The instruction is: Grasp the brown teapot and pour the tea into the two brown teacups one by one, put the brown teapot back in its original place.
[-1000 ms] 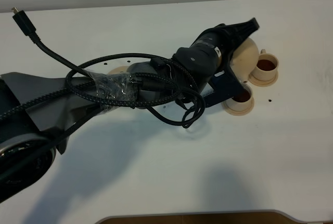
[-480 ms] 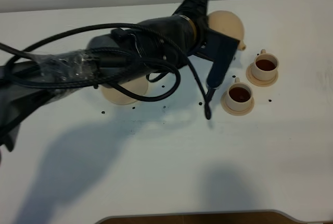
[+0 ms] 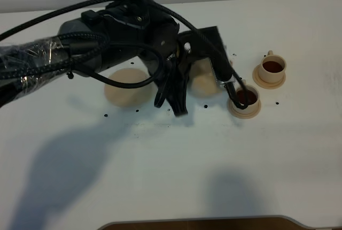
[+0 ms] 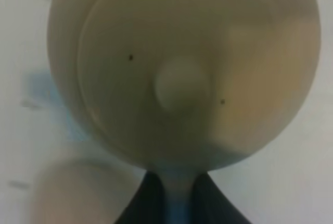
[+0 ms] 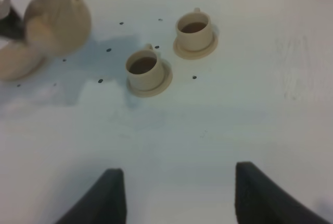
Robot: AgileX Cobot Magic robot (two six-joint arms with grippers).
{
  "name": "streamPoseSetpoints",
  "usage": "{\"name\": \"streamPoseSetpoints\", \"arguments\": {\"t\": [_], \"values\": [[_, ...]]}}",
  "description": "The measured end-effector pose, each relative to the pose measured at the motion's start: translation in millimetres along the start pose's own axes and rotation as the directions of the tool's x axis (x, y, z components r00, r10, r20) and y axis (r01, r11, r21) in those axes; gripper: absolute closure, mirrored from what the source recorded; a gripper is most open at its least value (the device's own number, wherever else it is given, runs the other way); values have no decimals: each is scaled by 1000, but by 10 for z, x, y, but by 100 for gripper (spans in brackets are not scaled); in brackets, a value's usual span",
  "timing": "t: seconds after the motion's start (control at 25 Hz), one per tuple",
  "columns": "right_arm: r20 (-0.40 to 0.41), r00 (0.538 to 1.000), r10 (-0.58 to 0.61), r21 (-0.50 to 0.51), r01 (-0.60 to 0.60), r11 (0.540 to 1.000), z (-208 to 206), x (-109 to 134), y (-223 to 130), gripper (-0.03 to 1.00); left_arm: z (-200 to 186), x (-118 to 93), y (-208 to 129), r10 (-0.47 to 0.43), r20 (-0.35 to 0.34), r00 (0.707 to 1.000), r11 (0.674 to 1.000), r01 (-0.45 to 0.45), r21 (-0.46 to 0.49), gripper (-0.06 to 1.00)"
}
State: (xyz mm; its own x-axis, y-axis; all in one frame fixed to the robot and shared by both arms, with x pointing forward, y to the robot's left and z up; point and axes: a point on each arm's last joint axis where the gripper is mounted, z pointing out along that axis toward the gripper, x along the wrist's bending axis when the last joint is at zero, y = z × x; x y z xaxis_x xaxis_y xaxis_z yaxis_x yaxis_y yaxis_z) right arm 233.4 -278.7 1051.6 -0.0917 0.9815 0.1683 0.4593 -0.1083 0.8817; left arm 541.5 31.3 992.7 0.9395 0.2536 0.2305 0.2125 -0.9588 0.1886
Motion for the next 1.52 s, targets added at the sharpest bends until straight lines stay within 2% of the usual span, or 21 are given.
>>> {"name": "streamPoseSetpoints", "arguments": {"t": [0.08, 0.16, 0.4, 0.64, 0.84, 0.92, 1.04, 1.24, 1.4, 1.52], "values": [[0, 1000, 0, 0, 0, 1000, 0, 0, 0, 49, -3, -61, -20, -74, 75, 994, 997, 72, 20, 80], [0, 1000, 0, 0, 0, 1000, 0, 0, 0, 49, -9, -96, -36, -142, 109, 984, 989, 138, 47, 80], [0, 1000, 0, 0, 0, 1000, 0, 0, 0, 49, 155, -107, -57, -289, 118, 950, 955, 276, 111, 80], [0, 1000, 0, 0, 0, 1000, 0, 0, 0, 49, 550, -132, -40, -309, 119, 944, 946, 292, 145, 80], [0, 1000, 0, 0, 0, 1000, 0, 0, 0, 49, 491, -101, -40, -314, 106, 943, 945, 300, 127, 80], [0, 1000, 0, 0, 0, 1000, 0, 0, 0, 49, 392, -44, -73, -354, 90, 931, 932, 342, 121, 80], [0, 1000, 0, 0, 0, 1000, 0, 0, 0, 49, 225, 119, -201, -441, 49, 896, 892, 432, 132, 80], [0, 1000, 0, 0, 0, 1000, 0, 0, 0, 49, 162, 436, -557, -603, -3, 798, 781, 591, 202, 80], [0, 1000, 0, 0, 0, 1000, 0, 0, 0, 49, 168, 655, -795, -699, -38, 714, 694, 690, 206, 80], [0, 1000, 0, 0, 0, 1000, 0, 0, 0, 49, 182, 761, -947, -739, -54, 672, 649, 731, 211, 80]]}}
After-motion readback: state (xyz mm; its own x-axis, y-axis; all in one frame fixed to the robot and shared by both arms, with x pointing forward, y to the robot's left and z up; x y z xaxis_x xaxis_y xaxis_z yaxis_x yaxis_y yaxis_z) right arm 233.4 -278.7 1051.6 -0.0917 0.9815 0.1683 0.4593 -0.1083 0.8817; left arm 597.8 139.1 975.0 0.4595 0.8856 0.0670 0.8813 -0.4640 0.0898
